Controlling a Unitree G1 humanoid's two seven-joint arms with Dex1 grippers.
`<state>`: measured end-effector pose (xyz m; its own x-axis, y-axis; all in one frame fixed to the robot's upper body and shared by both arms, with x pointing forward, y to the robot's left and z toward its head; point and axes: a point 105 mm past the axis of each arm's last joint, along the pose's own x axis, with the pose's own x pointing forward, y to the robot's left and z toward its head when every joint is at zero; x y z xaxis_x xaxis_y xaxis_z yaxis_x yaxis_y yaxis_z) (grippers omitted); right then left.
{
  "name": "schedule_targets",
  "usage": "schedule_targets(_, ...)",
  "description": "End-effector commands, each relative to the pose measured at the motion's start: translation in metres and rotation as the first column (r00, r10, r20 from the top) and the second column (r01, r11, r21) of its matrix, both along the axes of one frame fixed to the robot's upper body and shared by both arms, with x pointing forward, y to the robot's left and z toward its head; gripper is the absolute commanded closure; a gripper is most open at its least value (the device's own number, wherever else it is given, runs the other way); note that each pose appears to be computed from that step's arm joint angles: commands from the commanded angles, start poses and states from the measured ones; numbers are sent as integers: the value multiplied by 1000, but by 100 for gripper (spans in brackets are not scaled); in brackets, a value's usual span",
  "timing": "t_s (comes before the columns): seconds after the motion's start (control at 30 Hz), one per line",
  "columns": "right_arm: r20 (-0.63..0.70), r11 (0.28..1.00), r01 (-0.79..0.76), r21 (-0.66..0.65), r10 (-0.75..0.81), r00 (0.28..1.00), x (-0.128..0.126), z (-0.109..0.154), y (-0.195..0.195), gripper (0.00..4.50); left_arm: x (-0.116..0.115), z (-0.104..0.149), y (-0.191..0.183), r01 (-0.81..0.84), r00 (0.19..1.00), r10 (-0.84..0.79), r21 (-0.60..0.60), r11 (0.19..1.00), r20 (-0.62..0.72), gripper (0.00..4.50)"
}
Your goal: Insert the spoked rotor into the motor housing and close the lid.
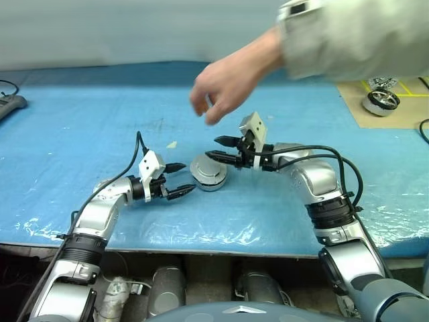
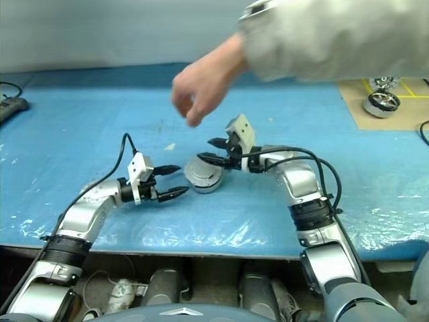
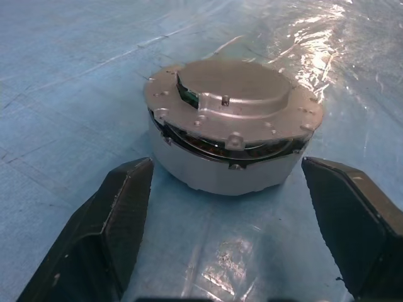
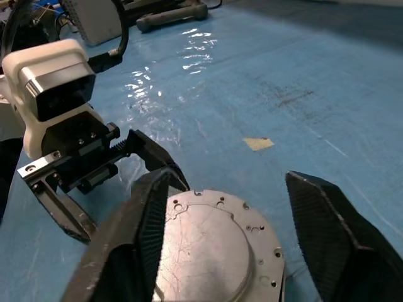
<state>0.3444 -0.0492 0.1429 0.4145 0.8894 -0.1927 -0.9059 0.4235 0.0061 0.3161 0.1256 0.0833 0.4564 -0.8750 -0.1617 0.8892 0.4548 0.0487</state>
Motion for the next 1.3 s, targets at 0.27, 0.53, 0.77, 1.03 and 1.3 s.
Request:
schedule_targets(0.27, 2, 990, 140, -2, -140, 990, 7, -5, -31, 43, 0, 12, -1, 11, 999, -10, -4, 1000, 47, 47)
schedule_targets(0.53, 9, 981, 193, 0, -193, 981, 13, -4, -39, 43, 3, 8, 1, 17, 999, -17, 2, 1000, 45, 47)
schedule_targets(0.77, 1, 974, 225, -21, -225, 974, 13, -11, -48, 43, 3, 3, -1, 26, 999, -26, 0, 1000, 44, 47)
schedule_targets(1.03, 6, 934, 346, -83, -347, 938, 23, -30, -75, 43, 2, 4, -5, 31, 998, -31, 0, 1000, 51, 47)
schedule_targets(1.3, -12, 932, 357, -62, -358, 934, 19, -29, -83, 43, 1, 8, -9, 29, 998, -29, 1, 1000, 52, 47)
